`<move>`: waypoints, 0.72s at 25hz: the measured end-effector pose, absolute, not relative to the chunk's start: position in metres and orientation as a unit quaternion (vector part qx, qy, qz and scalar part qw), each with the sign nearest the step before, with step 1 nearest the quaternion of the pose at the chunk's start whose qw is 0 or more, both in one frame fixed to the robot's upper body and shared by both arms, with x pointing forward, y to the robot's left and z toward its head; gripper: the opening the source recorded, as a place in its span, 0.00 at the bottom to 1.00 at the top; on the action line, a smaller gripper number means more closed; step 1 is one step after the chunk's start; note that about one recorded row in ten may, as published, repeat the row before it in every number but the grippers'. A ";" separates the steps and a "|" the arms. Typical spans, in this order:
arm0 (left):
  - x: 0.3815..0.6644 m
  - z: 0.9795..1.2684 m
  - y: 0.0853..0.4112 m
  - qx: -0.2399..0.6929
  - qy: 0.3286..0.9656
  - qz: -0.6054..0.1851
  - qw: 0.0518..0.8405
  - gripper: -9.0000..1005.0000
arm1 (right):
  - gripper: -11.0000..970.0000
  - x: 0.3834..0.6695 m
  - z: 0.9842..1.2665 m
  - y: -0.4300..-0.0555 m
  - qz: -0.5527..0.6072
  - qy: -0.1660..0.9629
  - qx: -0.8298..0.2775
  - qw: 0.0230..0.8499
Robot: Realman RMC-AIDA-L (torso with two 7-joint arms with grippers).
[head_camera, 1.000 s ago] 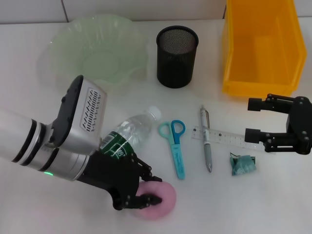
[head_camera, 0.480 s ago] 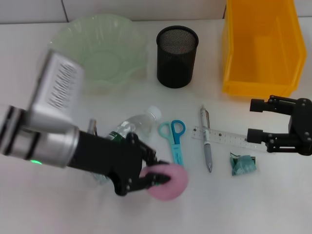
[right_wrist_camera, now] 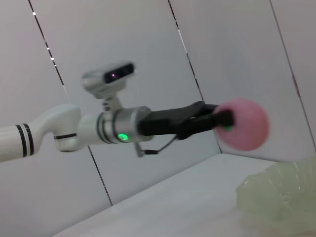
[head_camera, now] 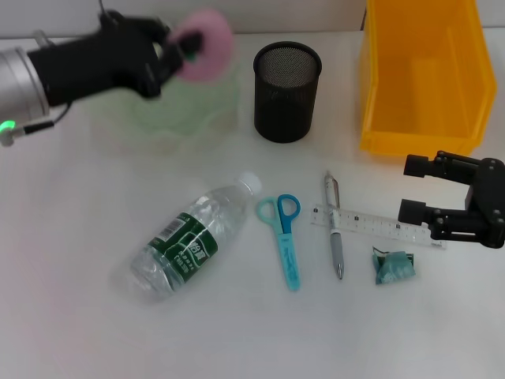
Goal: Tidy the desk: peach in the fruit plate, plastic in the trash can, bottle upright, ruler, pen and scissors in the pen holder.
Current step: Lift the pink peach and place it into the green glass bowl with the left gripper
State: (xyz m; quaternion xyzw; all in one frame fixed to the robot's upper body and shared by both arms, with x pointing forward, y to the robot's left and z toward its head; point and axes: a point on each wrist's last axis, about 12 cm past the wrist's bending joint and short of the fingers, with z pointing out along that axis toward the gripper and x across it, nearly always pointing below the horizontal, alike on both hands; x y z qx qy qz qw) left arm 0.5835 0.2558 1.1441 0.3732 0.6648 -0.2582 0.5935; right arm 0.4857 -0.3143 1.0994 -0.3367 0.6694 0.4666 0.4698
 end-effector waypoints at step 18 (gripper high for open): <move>0.624 1.092 0.249 0.296 0.756 -0.144 0.566 0.24 | 0.85 0.481 1.099 -0.313 0.481 0.660 -0.328 0.474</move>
